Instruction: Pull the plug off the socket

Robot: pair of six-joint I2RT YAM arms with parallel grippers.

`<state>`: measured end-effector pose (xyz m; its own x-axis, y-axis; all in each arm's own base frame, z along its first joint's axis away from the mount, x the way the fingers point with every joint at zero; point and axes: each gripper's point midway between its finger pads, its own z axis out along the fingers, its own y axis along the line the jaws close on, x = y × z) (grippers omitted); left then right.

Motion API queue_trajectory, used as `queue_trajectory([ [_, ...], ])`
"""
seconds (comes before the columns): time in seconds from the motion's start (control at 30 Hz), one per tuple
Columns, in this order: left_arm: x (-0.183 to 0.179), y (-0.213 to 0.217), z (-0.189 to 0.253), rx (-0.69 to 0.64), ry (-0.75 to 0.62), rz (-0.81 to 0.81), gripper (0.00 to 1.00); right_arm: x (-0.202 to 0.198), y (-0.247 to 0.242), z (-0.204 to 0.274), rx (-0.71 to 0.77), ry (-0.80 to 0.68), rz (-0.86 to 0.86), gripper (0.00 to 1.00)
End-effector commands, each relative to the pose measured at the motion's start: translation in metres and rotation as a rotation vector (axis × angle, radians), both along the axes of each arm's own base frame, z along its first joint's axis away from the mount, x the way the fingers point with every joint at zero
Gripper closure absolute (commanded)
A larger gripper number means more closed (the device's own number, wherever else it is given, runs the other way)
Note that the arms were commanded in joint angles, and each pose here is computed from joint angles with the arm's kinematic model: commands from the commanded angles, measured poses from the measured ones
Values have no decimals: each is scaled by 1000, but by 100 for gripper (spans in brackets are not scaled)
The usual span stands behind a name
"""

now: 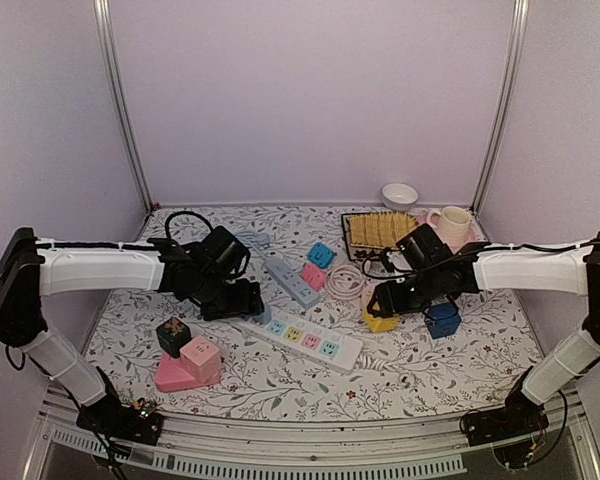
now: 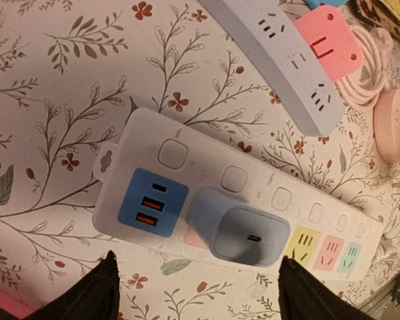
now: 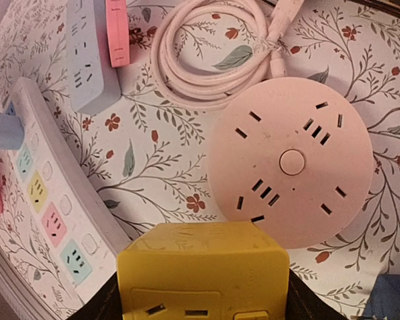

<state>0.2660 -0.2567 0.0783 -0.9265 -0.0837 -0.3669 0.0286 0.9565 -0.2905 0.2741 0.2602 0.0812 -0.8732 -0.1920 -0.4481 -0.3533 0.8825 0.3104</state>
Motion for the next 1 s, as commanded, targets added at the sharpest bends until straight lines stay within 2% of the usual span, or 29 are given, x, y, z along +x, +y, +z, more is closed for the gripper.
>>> queue_trajectory([
  [0.0, 15, -5, 28, -38, -72, -44, 18, -14, 2, -5, 103, 37, -65, 65],
  [0.07, 19, -4, 33, -50, -86, -47, 18, -20, -5, -14, 120, 64, -108, 63],
  [0.2, 23, -1, 37, -69, -99, -49, 18, -31, -17, -24, 169, 106, -178, 54],
  [0.33, 23, 1, 39, -72, -100, -62, 17, -39, -24, -28, 183, 131, -213, 38],
  [0.5, 19, 0, 36, -76, -90, -87, 15, -50, -35, -35, 195, 168, -257, 12],
  [0.57, 18, -1, 35, -76, -88, -97, 14, -53, -42, -38, 194, 181, -281, 7],
  [0.73, 17, -3, 34, -57, -100, -128, 11, -55, -54, -31, 160, 169, -326, 0],
  [0.97, 16, -22, 21, 32, -110, -243, 10, -30, -56, 13, 94, 44, -304, 1],
])
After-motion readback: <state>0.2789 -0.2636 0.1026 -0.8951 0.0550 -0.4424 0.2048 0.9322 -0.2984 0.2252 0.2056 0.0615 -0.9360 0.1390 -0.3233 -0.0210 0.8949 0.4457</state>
